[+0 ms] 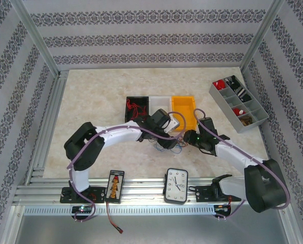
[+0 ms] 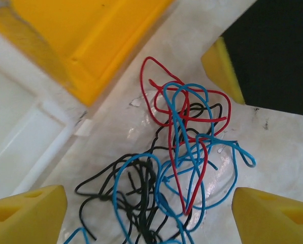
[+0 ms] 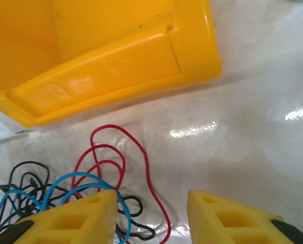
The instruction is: Untangle the cables
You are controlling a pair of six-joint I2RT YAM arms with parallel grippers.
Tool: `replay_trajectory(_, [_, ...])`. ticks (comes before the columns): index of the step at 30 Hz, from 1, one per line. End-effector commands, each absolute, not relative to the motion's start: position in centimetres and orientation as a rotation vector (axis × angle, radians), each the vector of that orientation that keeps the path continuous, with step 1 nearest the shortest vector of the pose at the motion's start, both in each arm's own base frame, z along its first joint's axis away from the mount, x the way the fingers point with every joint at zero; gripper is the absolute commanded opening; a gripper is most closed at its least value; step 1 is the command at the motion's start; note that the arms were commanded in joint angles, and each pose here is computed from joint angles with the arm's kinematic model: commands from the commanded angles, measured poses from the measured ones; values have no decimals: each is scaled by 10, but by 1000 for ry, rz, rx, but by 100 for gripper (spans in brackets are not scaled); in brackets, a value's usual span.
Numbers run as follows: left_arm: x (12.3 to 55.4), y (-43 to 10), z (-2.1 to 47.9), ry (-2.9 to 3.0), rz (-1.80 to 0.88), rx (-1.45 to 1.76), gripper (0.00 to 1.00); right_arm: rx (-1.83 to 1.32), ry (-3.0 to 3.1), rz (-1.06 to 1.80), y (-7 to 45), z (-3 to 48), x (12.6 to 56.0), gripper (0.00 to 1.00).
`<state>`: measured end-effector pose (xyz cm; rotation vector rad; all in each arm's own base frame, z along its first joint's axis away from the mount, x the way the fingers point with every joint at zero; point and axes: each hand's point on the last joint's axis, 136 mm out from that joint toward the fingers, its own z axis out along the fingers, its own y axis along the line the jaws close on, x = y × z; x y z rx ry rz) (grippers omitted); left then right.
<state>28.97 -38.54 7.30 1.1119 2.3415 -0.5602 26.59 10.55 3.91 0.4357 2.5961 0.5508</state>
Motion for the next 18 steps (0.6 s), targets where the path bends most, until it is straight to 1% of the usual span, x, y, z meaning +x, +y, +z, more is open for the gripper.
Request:
replay_trajectory(1, [284,-387,58,2356,-494,1211,77,477,2644,543,104,29,259,42])
replay_trajectory(5, [280,-382,41,2399,-473,1220,65,463,2667,540,106,27,261,42])
replay_trajectory(8, [274,-369,29,2433,-433,1238,49,448,2686,545,109,25,262,42])
replay_trajectory(10, [267,-359,23,2449,-414,1253,41,436,2697,549,112,23,263,42])
replay_trajectory(12, [261,-350,19,2459,-404,1259,29,416,2706,550,115,23,264,42])
replay_trajectory(14, [253,-342,16,2467,-414,1267,24,389,2714,550,120,23,265,42])
replay_trajectory(18, [247,-332,15,2481,-439,1220,18,322,2735,543,130,22,265,42])
